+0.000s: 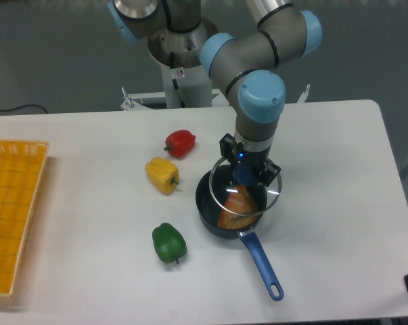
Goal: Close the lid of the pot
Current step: 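Carry the glass lid over the black saucepan and lower it, then set the glass lid down onto the saucepan rim, then hold the lid on the pan and open the gripper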
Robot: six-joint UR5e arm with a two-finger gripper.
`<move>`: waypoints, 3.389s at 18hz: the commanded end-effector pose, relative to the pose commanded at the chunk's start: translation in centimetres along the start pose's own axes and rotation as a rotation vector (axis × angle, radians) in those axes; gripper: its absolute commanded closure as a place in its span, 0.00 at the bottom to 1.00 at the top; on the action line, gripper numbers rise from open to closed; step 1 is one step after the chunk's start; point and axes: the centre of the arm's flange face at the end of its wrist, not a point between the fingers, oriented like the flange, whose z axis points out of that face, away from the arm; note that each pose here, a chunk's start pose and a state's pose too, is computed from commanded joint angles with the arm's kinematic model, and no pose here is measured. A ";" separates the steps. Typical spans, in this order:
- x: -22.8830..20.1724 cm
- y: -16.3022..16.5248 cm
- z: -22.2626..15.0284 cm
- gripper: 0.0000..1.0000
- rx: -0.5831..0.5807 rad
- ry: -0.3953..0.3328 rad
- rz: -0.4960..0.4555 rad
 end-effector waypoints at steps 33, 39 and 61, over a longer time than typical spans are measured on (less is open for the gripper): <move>0.1 -2.8 1.2 0.36 0.002 -0.003 -0.063; 0.3 -2.7 1.5 0.36 -0.001 0.002 -0.065; 0.6 -3.0 1.7 0.36 -0.002 0.002 -0.058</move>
